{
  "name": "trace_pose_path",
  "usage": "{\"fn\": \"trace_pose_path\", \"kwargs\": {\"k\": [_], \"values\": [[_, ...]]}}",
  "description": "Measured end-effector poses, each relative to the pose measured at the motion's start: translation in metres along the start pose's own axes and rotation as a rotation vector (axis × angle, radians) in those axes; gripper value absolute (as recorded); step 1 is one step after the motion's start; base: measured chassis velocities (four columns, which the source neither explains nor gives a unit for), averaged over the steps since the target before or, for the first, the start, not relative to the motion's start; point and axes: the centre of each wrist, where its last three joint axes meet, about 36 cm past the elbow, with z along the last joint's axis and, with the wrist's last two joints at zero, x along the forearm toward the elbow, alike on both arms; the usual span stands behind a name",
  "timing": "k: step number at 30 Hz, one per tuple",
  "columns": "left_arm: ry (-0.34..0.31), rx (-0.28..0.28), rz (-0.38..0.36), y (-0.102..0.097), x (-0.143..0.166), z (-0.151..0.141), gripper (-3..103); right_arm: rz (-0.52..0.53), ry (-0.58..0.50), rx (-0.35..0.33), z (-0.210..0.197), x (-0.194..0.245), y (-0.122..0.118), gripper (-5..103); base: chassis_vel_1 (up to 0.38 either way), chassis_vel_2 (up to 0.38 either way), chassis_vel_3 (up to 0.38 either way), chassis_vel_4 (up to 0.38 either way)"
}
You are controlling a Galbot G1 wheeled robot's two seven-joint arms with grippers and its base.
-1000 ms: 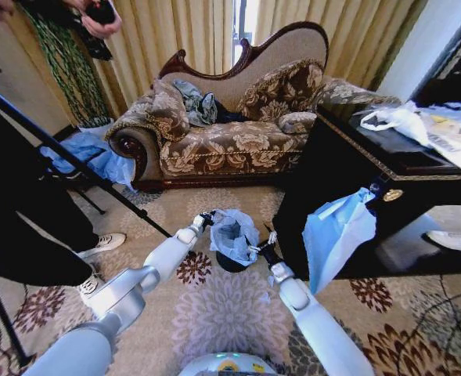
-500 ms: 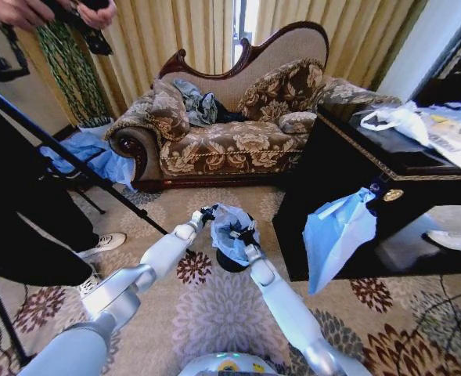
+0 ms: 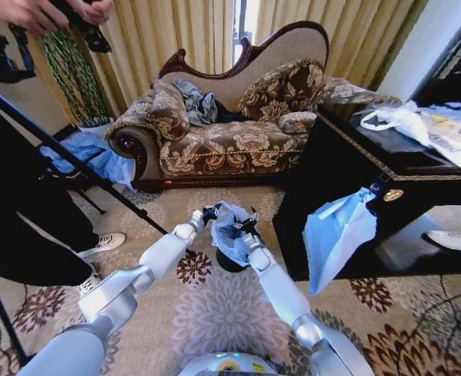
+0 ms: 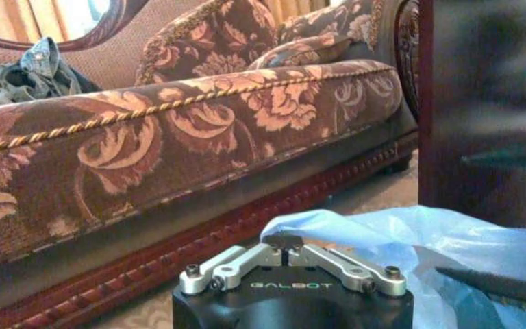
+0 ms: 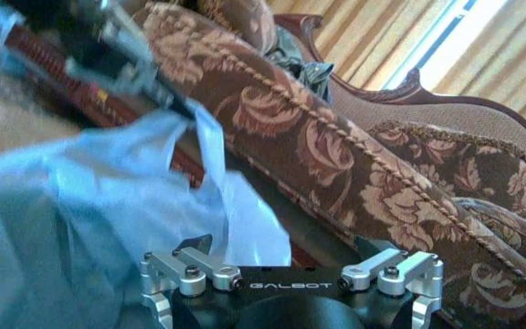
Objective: Place a garbage bag over the trash bin.
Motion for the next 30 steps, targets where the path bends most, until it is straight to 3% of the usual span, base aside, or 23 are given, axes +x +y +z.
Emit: {"fn": "trace_pose_path", "kwargs": {"k": [18, 30], "values": [[-0.022, 0.003, 0.017, 0.013, -0.003, -0.001, 0, 0.076, 0.007, 0.041, 0.01, -0.019, -0.026, 100, 0.0, 0.0, 0.0, 0.0], [0.033, -0.054, 0.031, 0.02, 0.002, 0.011, 0, 0.084, -0.015, 0.011, 0.028, -0.028, -0.039, 100, 0.0, 0.0, 0.0, 0.0]]}}
